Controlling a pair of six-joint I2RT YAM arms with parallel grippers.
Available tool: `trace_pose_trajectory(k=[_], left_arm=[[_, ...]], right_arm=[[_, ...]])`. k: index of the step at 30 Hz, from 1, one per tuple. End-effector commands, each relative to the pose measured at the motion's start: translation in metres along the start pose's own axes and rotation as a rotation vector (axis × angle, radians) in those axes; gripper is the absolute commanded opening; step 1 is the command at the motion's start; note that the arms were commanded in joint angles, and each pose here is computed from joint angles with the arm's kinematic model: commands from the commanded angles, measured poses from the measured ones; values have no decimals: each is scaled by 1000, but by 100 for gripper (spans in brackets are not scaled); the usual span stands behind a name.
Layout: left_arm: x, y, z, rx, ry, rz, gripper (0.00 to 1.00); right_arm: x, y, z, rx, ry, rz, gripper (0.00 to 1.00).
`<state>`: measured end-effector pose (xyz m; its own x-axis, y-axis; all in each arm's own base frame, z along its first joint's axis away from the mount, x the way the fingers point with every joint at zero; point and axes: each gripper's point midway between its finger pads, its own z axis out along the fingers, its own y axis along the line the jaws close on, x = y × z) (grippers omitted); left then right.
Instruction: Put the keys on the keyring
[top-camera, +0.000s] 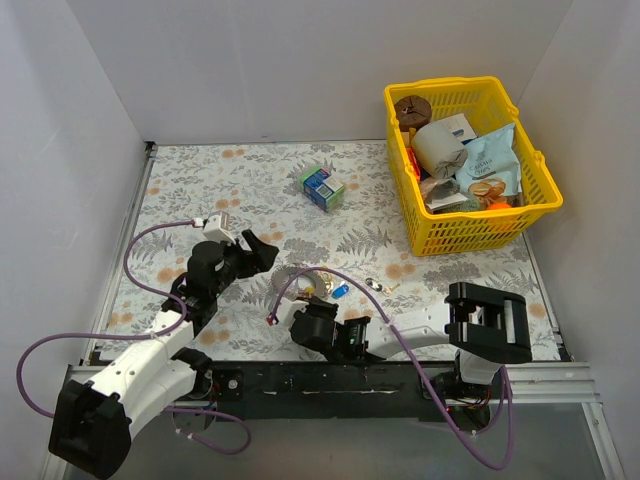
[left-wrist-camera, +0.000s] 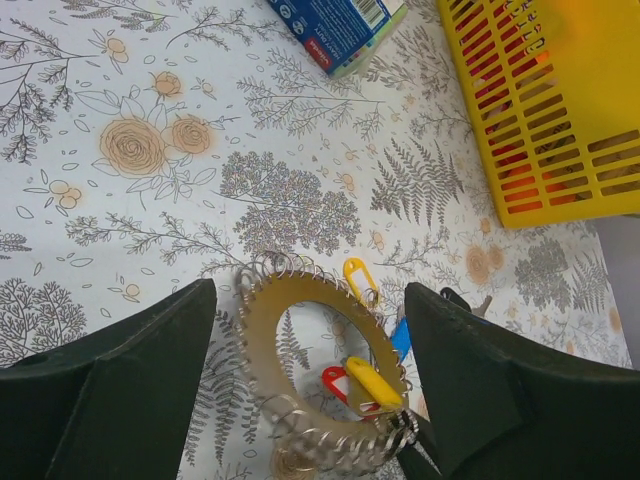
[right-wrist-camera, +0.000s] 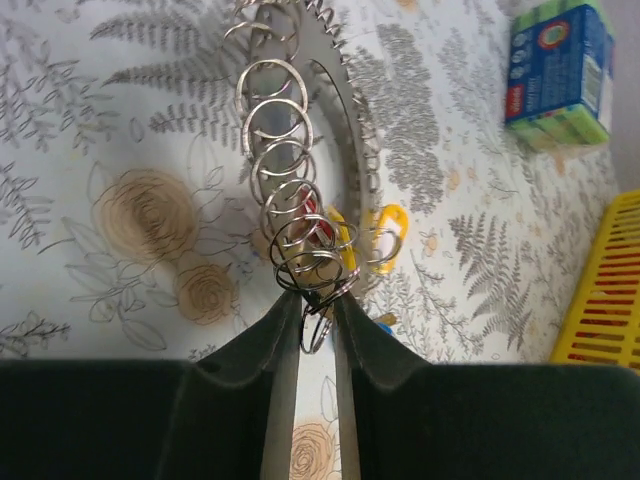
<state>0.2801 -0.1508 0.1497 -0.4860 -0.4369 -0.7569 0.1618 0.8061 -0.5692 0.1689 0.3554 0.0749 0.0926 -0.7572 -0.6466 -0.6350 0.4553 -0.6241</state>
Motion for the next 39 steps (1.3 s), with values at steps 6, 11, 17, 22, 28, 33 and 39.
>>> trace_pose_trajectory(k=[6,11,17,22,28,33,39], left_arm=[[-8,-6,-1,24,-9,5,83],[-5,-8,2,37,12,10,84],[6,-10,11,78,87,18,84],[14,-8,25,99,165,3,84],[21,1,35,81,232,-21,84],[36,9,40,83,297,-40,84],[38,14,43,74,303,-59,84]], right_arm=[[4,47,-10,-310,0,28,74],[-16,39,-25,-532,-81,255,84],[-13,-48,-18,-601,-160,708,83],[7,-76,-8,-633,-110,894,77],[28,-69,3,-698,-7,1033,56],[37,-60,10,-704,50,1058,14],[50,-59,12,-660,104,1043,1]])
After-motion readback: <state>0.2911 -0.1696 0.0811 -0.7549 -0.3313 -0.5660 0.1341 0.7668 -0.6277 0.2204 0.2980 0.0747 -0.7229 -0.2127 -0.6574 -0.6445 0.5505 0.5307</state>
